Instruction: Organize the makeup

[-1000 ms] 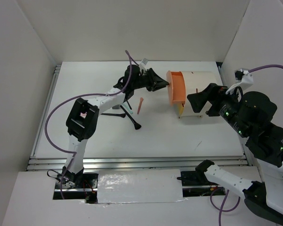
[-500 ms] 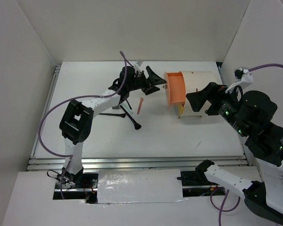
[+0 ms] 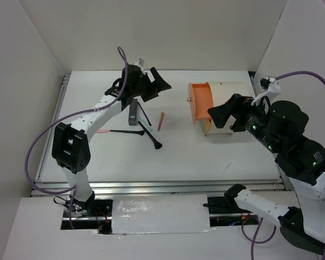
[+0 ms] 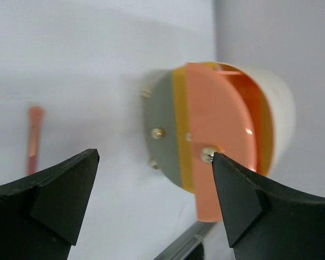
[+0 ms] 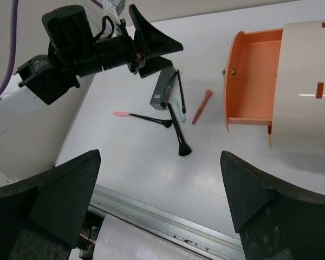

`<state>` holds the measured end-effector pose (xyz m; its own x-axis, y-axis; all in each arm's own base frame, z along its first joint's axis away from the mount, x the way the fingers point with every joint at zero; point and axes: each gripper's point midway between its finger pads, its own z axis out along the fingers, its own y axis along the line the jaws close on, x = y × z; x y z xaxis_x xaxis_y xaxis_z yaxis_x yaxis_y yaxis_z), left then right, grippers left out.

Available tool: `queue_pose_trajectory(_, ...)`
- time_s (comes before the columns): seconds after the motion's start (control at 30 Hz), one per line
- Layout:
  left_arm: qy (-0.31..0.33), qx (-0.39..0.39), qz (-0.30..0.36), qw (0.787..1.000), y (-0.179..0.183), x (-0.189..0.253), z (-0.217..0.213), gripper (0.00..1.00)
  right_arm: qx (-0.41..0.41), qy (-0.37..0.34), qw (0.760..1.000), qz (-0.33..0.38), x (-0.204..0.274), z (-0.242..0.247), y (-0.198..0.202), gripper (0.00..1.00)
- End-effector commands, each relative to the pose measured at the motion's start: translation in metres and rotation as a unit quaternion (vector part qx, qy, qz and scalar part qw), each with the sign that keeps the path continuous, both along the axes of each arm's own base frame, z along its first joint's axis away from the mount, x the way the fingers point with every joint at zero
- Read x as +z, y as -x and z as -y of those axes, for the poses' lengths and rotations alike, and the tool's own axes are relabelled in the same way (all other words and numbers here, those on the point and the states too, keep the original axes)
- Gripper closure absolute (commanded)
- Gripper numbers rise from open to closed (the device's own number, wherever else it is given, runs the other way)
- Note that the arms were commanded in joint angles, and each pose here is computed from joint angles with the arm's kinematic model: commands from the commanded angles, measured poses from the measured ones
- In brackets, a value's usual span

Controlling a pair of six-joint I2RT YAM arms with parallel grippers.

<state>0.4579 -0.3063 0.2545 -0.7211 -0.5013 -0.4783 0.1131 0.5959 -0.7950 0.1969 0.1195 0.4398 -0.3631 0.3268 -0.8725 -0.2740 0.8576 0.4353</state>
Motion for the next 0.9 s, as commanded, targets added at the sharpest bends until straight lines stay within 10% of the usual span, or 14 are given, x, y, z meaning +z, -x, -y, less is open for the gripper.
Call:
queue_pose_trajectory(0.0, -0.152, 0.050, -0.037, 0.986, 0.013, -0.029, -0.046, 0.01, 0.017, -0.021, 1.000, 0.016, 0.009, -0.014, -0.008, 0.00)
queue_pose_trajectory(0.33, -0.335, 0.086, -0.129, 0.929, 0.030, -0.088, -0.061, 0.11, 0.039, -0.019, 0.999, 0.005, 0.002, -0.026, -0.012, 0.07)
queue_pose_trajectory(0.87, -0.348, 0.099, -0.203, 0.910, 0.021, -0.159, -0.046, 0.26, 0.039, -0.019, 0.999, 0.004, -0.006, -0.021, -0.004, 0.13)
